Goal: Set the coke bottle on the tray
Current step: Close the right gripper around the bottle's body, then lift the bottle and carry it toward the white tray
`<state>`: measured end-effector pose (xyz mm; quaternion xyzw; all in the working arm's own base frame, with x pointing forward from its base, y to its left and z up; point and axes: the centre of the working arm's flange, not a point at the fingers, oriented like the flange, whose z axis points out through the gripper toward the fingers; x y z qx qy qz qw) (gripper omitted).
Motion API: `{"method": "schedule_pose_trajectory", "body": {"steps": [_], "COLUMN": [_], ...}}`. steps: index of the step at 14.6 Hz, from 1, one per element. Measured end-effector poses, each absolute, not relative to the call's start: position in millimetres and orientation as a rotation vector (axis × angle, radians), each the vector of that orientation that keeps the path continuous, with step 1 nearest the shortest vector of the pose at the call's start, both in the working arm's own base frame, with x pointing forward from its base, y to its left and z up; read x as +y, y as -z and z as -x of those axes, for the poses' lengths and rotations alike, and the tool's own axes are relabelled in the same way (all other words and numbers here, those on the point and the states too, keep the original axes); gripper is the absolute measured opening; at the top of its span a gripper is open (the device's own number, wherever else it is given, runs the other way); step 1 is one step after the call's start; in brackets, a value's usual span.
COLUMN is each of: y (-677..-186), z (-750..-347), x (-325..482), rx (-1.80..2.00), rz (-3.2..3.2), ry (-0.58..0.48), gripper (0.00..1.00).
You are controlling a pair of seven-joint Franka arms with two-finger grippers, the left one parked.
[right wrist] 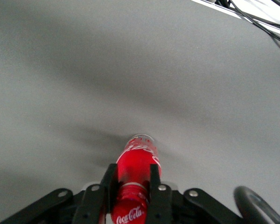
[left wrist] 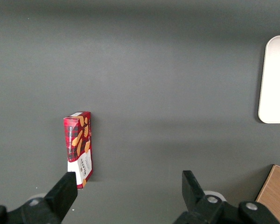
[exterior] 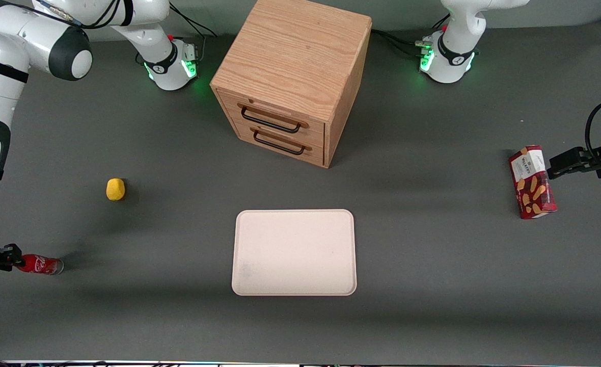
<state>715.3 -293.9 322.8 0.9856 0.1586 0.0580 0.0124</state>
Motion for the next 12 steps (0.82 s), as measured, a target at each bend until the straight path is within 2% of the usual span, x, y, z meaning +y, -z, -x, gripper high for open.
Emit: {"method": "schedule_pose_trajectory", "body": {"steps": [6,9,12], "y": [-323,-335,-370], "z": [-715,-714,-711], "x": [-293,-283,-262], "rx": [0.5,0.536,0.573], "rz": [-3.078,-3.124,-3.157], "ry": [-0.175,-0.114,-0.048], "gripper": [0.31,0.31,0.31]}}
